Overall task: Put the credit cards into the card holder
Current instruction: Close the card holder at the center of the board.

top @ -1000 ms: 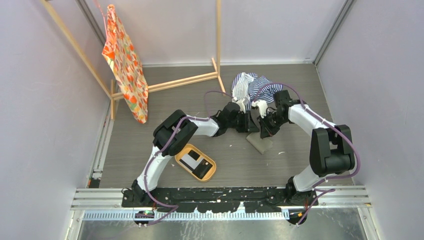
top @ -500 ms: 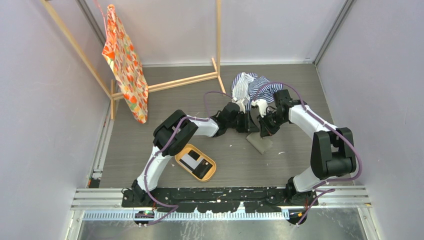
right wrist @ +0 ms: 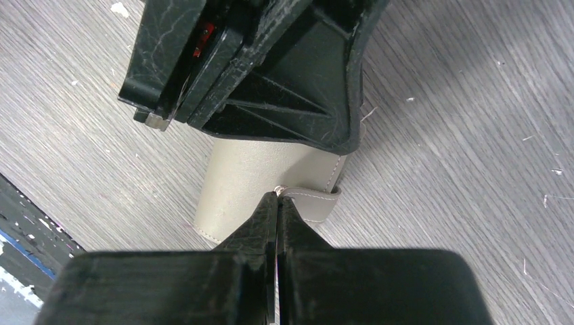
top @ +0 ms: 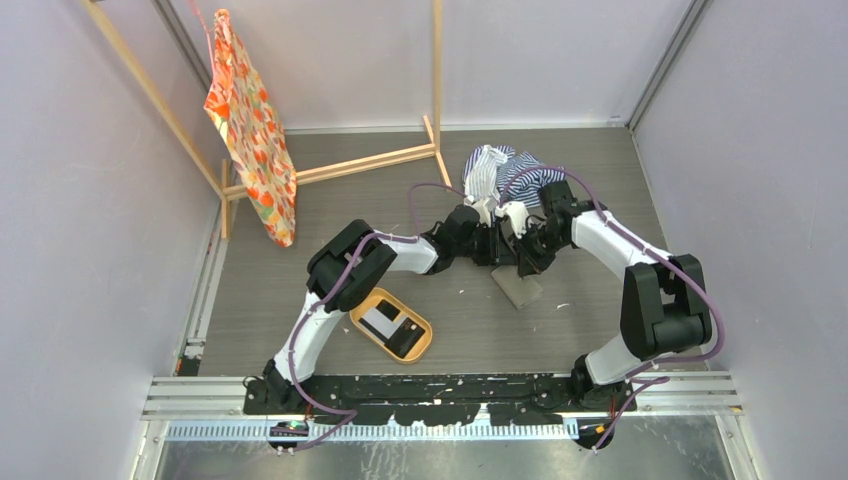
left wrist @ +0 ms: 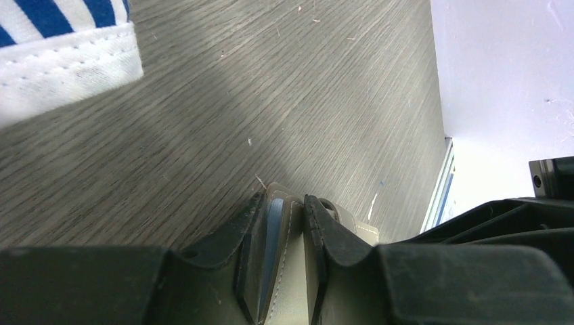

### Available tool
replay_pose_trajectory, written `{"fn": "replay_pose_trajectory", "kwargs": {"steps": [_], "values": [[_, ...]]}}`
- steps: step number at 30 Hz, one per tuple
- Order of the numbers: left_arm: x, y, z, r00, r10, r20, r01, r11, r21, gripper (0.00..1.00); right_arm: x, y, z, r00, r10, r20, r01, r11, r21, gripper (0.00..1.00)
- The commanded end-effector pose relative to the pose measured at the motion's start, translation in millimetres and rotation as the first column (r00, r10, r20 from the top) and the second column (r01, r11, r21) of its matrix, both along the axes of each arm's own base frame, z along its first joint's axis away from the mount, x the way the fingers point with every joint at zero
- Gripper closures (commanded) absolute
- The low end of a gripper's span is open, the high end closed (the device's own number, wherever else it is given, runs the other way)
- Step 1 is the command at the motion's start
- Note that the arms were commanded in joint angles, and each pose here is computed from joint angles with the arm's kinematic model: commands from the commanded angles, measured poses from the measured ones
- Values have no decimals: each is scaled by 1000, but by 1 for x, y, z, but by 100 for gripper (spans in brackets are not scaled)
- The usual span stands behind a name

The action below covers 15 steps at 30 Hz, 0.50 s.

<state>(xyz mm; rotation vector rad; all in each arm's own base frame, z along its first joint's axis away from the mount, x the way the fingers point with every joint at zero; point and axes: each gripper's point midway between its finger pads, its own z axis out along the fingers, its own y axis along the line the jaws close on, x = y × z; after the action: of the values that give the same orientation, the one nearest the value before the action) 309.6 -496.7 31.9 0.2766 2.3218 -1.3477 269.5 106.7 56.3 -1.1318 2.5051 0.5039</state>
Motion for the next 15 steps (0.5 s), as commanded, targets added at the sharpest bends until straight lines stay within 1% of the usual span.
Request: {"fn": "replay_pose_trajectory", "kwargs": {"steps": [1, 15], "values": [[-60, 61, -123, 973, 3, -231, 79, 936, 344, 75, -3, 4, -2, 1000, 28, -4, -28, 1000, -12, 99], [-61, 61, -125, 972, 4, -233, 78, 936, 343, 75, -9, 8, -4, 998, 65, -15, -65, 997, -36, 99]]}}
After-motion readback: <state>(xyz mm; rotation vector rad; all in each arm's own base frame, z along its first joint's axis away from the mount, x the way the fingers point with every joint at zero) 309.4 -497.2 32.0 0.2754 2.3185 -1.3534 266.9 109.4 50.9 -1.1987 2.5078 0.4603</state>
